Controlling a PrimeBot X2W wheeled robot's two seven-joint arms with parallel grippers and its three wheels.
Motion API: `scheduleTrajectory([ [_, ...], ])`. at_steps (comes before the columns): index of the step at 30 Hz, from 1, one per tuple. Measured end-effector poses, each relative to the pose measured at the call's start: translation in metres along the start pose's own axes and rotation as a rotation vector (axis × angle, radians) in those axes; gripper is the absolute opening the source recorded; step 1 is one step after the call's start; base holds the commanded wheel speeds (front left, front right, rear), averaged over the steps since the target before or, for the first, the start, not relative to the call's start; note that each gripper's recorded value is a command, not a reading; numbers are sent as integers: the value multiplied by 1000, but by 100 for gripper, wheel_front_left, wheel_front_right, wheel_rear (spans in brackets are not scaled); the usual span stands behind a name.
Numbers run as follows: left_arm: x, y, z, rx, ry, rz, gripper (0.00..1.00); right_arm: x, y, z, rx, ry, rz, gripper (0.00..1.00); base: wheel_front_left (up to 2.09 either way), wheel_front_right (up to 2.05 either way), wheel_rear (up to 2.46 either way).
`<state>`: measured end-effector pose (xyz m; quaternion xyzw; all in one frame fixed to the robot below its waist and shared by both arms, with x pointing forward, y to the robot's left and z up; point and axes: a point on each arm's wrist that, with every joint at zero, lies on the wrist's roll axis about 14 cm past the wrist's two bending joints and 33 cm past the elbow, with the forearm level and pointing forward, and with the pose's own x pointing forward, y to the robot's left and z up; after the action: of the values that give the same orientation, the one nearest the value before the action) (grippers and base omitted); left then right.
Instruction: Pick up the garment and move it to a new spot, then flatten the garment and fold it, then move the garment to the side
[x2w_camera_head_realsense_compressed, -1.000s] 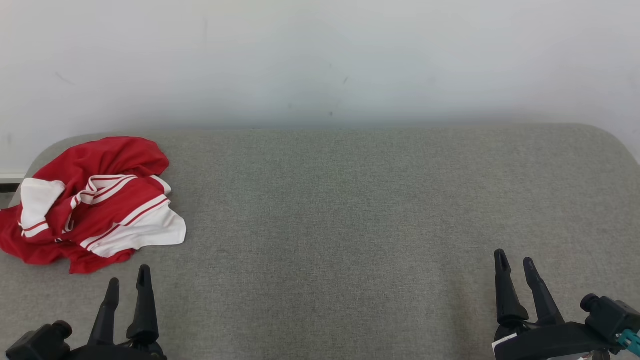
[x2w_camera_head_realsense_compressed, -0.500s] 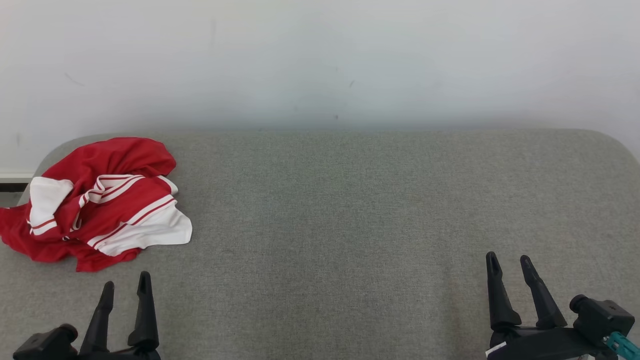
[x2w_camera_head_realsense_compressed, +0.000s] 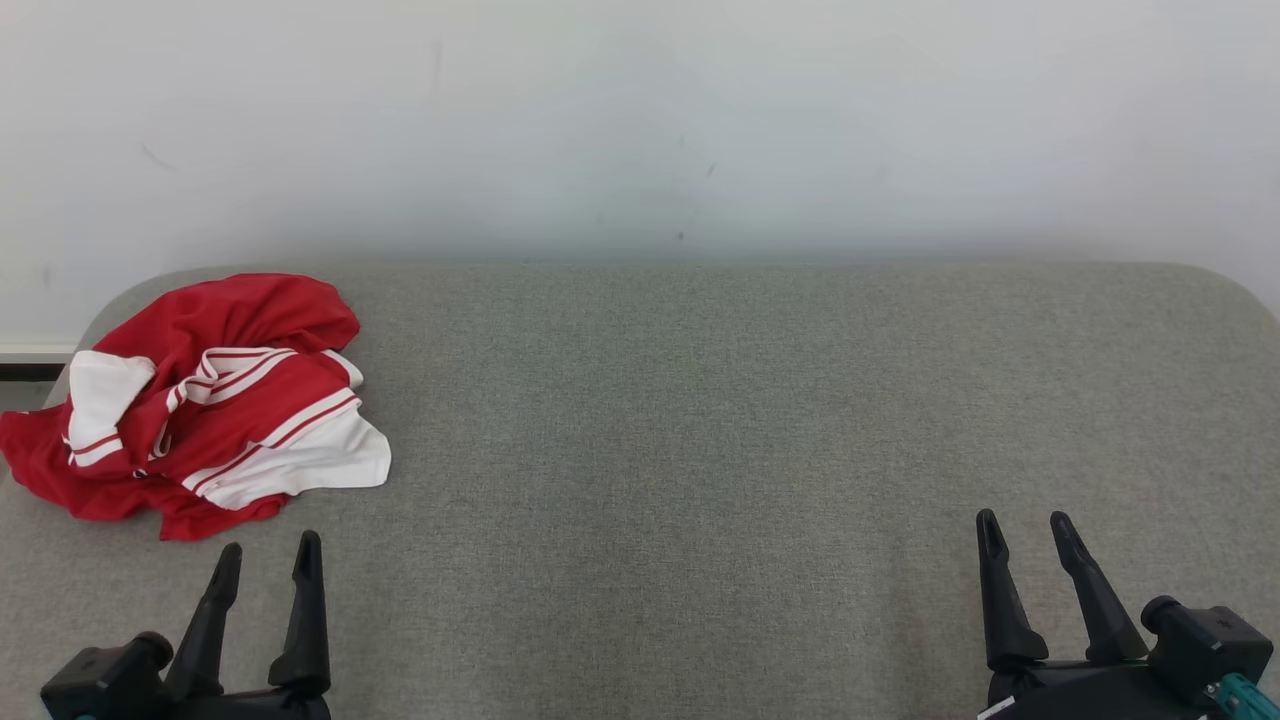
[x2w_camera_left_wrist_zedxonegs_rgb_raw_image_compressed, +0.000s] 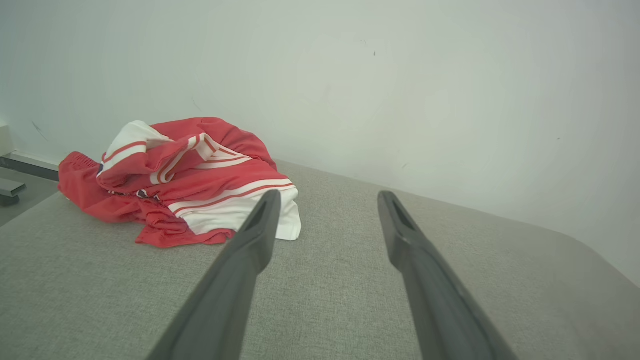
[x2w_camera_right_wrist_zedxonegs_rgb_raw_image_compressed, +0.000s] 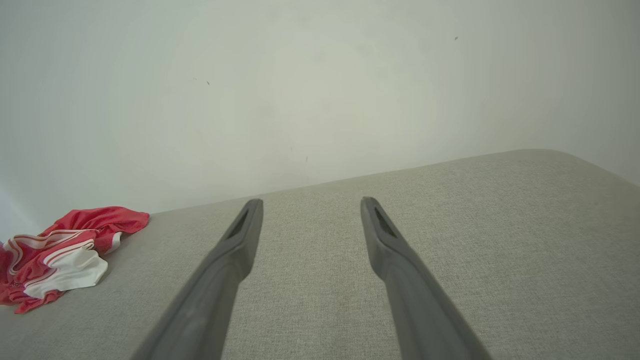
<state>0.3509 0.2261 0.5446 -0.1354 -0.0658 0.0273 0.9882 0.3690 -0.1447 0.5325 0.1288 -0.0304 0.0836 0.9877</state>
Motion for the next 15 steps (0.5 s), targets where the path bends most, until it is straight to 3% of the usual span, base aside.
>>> scheduleTrajectory([
  [15,-5,1,6,97,24,-4,100,-2,3,2,-104,-4,14,100,0,0,0],
])
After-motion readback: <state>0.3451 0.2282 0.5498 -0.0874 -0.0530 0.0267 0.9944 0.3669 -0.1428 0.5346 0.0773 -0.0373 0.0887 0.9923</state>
